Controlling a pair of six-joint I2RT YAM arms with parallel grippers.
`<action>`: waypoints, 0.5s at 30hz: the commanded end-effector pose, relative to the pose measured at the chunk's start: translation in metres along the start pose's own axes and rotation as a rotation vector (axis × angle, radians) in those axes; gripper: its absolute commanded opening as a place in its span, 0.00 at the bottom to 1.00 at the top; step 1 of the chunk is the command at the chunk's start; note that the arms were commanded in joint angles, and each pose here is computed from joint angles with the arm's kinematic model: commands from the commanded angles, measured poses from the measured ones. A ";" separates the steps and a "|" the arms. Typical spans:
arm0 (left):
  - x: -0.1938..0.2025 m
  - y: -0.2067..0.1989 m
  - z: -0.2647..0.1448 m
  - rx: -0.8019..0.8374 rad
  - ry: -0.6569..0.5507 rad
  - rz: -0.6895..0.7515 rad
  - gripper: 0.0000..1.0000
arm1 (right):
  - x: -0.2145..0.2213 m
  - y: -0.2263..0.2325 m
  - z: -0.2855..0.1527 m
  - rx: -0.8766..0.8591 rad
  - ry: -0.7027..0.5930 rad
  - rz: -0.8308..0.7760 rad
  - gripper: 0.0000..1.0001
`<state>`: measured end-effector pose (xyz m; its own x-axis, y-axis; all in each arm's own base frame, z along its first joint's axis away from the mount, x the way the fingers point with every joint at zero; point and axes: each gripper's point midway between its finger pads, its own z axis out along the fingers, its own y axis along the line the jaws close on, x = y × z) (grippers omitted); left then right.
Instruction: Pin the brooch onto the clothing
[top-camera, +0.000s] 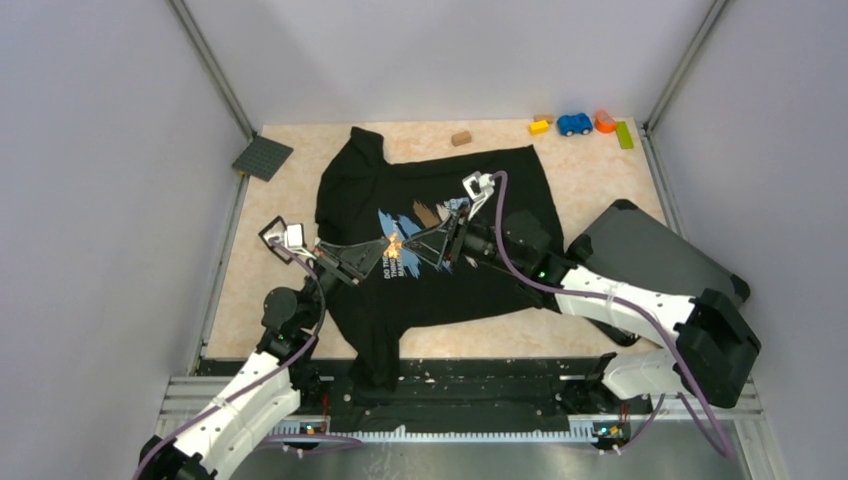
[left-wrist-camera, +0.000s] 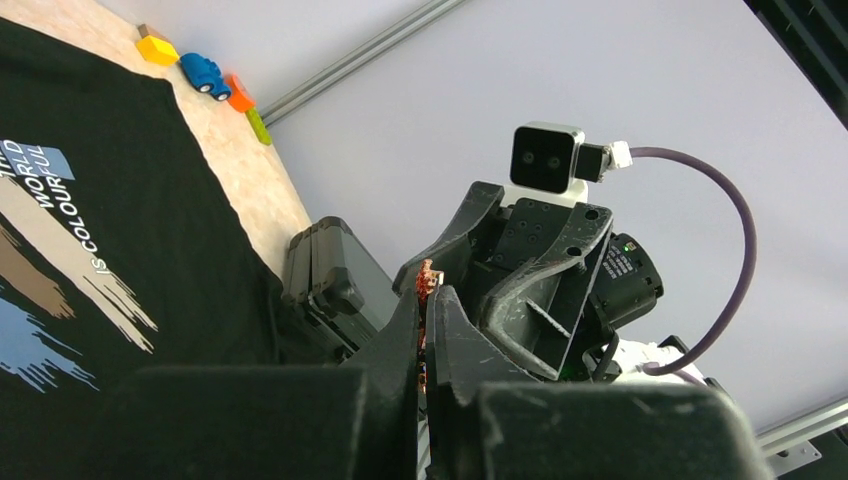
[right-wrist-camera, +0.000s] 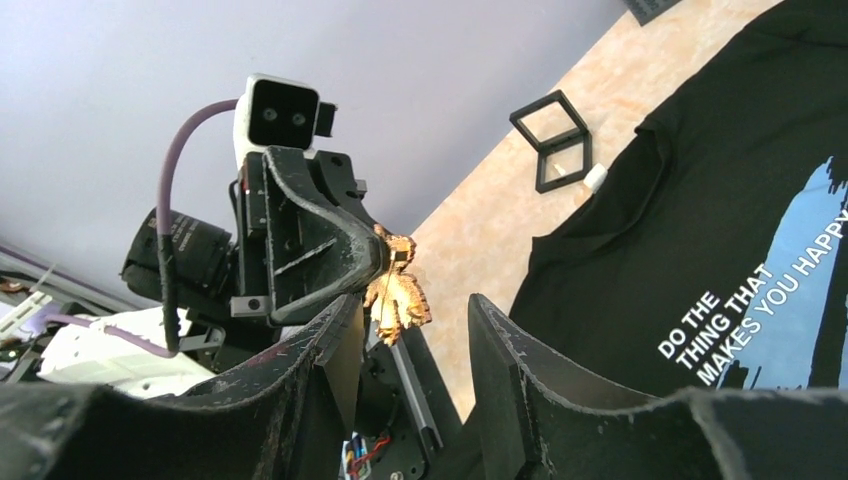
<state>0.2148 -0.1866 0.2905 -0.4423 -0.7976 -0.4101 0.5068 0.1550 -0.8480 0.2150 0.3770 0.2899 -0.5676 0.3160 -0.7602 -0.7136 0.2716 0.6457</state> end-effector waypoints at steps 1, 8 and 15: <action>-0.007 -0.018 0.000 0.071 -0.028 0.009 0.00 | -0.019 0.012 0.010 -0.041 -0.031 -0.051 0.44; -0.007 -0.018 0.000 0.072 -0.027 0.014 0.00 | -0.014 0.007 0.015 -0.044 -0.014 -0.067 0.35; -0.006 -0.018 0.002 0.071 -0.018 0.018 0.00 | -0.012 0.006 0.022 -0.055 -0.006 -0.077 0.29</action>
<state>0.2149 -0.1865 0.2915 -0.4428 -0.8001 -0.4046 0.5068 0.1489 -0.8491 0.2206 0.3888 0.2771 -0.5630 0.2651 -0.7828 -0.7298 0.2848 0.6215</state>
